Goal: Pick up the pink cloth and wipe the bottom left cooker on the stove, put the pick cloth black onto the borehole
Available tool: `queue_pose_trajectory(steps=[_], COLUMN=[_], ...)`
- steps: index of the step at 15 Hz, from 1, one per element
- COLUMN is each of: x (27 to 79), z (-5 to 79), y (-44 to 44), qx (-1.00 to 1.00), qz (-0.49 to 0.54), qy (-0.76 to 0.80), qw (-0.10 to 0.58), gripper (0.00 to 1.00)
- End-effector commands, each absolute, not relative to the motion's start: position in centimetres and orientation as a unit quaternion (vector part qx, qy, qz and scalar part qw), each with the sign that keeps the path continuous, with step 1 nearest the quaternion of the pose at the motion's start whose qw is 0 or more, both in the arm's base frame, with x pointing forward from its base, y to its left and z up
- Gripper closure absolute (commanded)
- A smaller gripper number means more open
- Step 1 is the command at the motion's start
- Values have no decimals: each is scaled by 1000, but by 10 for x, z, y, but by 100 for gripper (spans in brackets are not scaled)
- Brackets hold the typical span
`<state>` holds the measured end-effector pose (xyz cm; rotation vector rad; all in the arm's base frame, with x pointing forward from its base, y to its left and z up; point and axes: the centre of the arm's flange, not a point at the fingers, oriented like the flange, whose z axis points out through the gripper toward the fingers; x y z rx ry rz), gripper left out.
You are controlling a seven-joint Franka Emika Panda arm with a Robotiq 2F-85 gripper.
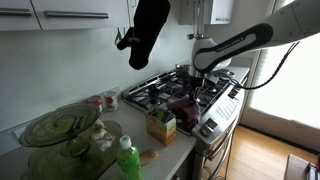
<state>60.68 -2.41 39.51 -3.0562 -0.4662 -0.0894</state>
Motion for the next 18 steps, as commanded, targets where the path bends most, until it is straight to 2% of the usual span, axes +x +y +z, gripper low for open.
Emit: queue_pose_trajectory(steps=[1,5,8,14,18], x=[602,613,625,643,636], z=[394,389,387,384,384], y=[-15,-3,-5,-27,-40], qx=[-982,-977,-976,-966,-974], qz=[-15,-78,-133,-239,-201], qy=[-160,-133,-107,-97,-104], qw=[95,149,134,27,-28], gripper=[96,96,96,96,96])
